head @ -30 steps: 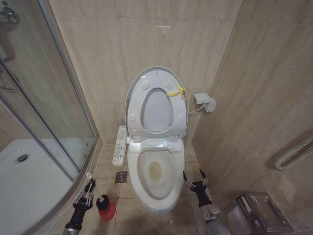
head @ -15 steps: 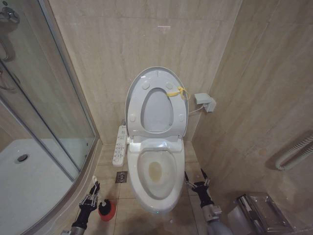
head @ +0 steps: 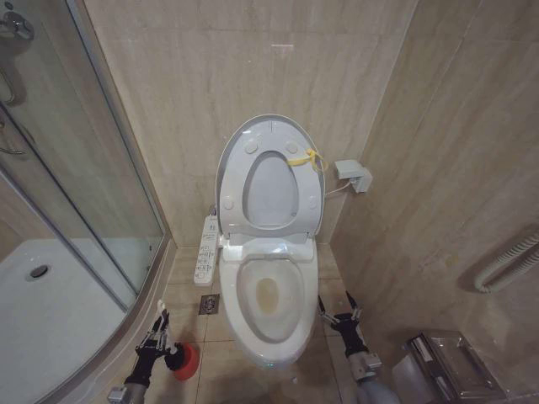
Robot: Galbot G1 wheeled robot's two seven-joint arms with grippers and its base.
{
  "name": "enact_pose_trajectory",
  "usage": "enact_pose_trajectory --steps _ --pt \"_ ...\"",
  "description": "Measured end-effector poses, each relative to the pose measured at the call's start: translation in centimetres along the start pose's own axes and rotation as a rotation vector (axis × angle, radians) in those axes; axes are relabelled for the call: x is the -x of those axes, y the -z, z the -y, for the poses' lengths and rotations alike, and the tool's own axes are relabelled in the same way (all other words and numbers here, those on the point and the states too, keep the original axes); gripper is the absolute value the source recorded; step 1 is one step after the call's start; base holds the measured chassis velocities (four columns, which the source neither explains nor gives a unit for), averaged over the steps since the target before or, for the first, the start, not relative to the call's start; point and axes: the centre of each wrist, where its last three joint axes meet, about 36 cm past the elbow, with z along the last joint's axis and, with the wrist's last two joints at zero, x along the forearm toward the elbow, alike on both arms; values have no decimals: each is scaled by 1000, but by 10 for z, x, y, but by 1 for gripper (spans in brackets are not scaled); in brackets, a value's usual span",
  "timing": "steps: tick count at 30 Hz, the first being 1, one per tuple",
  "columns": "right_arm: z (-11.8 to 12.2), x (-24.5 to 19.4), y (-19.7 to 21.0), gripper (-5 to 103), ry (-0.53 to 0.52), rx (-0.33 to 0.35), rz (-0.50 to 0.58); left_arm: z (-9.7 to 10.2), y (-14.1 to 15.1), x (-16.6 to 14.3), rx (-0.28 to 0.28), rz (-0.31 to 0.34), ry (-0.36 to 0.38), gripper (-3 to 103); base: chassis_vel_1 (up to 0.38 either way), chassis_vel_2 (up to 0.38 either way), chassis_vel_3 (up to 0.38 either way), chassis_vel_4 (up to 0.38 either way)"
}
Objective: Open the toilet lid, clean the toilet bowl with a toilet brush, close the toilet lid, and flush.
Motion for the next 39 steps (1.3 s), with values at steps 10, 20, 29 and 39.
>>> enact_pose_trajectory --steps 10,20,29,39 --pt "-2 2 -2 100 -1 2 -4 -2 -5 18 15 -8 -4 15 0 0 0 0" --pt "-5 5 -3 100 1 4 -2 4 2 15 5 12 -26 15 0 0 0 0" --pt "-5 5 -3 100 2 1 -2 1 -5 6 9 -18 -31 15 0 0 0 0" --pt "-4 5 -2 100 3 -1 2 4 -9 -6 15 -37 -32 15 0 0 0 0"
